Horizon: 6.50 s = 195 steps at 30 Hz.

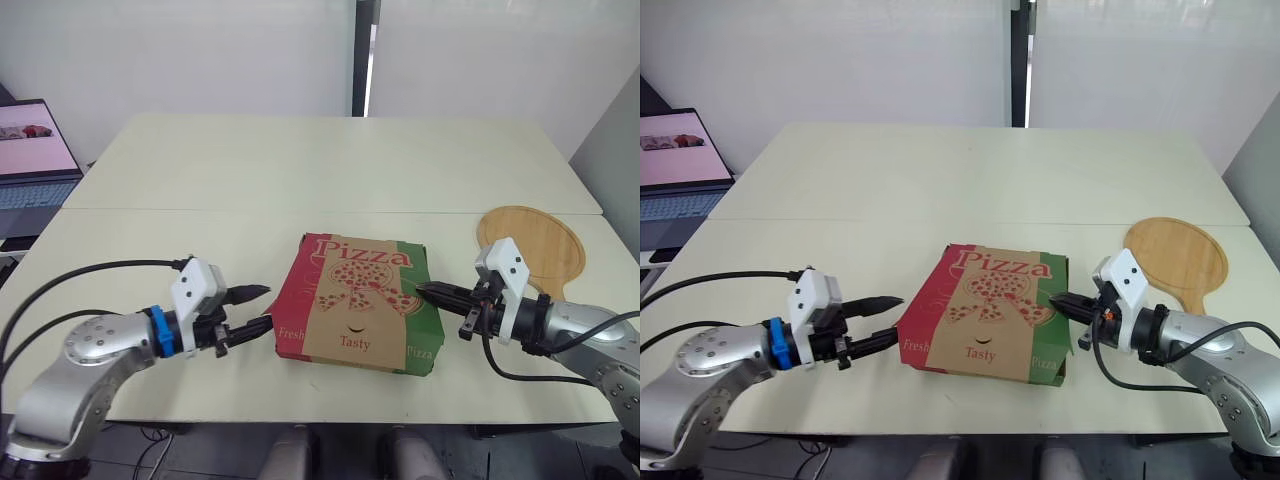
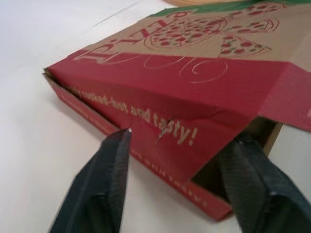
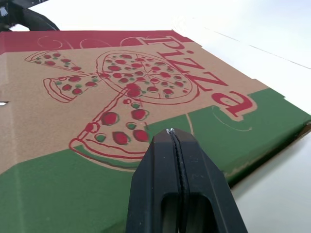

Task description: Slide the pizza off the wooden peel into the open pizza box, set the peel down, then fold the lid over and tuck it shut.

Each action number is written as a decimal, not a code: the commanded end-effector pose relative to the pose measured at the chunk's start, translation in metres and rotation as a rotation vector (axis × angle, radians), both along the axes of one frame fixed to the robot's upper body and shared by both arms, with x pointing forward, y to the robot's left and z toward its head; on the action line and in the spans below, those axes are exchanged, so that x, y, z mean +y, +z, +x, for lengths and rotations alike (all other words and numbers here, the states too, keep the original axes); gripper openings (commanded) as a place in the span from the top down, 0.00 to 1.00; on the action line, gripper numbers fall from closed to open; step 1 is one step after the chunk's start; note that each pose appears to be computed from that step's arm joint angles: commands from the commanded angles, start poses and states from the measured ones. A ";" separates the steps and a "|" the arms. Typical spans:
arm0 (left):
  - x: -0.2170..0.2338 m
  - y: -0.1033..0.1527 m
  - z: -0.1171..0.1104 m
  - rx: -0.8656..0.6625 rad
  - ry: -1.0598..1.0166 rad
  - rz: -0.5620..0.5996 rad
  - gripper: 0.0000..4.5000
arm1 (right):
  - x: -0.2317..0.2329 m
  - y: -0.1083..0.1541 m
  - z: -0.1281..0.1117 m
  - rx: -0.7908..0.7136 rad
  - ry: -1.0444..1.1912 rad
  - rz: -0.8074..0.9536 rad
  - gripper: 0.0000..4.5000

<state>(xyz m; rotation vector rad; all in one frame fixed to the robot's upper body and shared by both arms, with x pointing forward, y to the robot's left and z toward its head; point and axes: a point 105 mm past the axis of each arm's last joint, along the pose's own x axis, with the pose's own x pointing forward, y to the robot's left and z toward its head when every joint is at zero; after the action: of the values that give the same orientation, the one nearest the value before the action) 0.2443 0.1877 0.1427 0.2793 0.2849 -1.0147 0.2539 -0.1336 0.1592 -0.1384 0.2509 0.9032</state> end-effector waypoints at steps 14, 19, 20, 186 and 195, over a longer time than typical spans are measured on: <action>0.034 0.014 0.019 0.176 -0.035 -0.042 0.86 | -0.001 0.004 0.001 -0.031 0.044 0.010 1.00; 0.021 0.005 0.024 0.172 -0.090 -0.034 0.99 | 0.002 0.004 0.001 -0.031 0.051 0.009 1.00; 0.016 0.006 0.026 0.167 -0.097 -0.051 0.99 | 0.003 0.004 0.000 -0.030 0.053 0.010 1.00; -0.049 0.003 0.047 0.095 -0.279 0.044 0.99 | 0.018 -0.001 -0.007 -0.111 0.098 -0.104 1.00; -0.047 -0.003 0.044 0.109 -0.302 0.092 0.99 | -0.011 0.041 0.006 -0.196 -0.020 -0.041 1.00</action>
<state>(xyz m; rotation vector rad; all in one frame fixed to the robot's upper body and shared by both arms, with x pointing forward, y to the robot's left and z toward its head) 0.2894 0.1411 0.1398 0.3297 0.3903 -1.3122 0.2581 -0.1347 0.1833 -0.2584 0.1315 0.8912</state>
